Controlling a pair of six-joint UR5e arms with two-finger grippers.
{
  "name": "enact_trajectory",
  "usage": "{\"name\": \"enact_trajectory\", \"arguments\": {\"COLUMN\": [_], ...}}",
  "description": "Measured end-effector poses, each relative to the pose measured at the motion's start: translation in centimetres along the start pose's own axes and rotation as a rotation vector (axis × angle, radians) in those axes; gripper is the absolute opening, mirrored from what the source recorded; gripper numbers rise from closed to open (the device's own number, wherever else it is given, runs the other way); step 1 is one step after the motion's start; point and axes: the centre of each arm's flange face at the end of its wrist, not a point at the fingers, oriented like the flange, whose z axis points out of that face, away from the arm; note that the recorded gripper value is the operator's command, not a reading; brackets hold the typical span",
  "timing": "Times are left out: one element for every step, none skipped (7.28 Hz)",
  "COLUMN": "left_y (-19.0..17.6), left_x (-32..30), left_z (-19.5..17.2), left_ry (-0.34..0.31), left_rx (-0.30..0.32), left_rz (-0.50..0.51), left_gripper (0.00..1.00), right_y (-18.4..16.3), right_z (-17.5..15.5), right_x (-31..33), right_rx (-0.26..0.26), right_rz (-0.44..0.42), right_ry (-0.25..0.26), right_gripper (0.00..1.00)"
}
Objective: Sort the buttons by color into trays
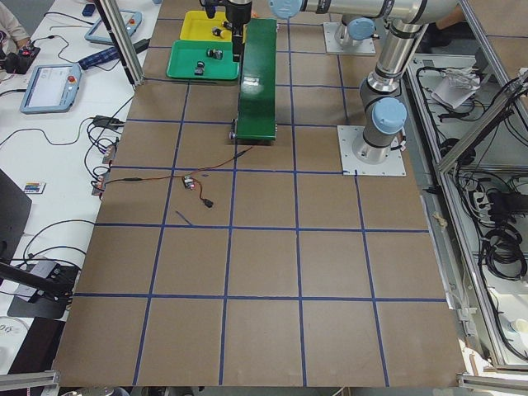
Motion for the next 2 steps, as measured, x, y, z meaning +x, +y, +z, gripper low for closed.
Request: {"name": "enact_trajectory", "arguments": {"left_y": [0.00,0.00], "left_x": [0.00,-0.01], "left_z": [0.01,0.01], "left_ry": [0.000,0.000], "left_rx": [0.000,-0.001], "left_rz": [0.000,0.000], "left_gripper": [1.00,1.00], "right_y": [1.02,1.35], "right_z": [-0.37,-0.70], "right_x": [0.14,0.19], "right_rx": [0.013,0.025], "right_rz": [-0.007,-0.014], "right_ry": [0.002,0.001], "right_gripper": [1.00,1.00]}}
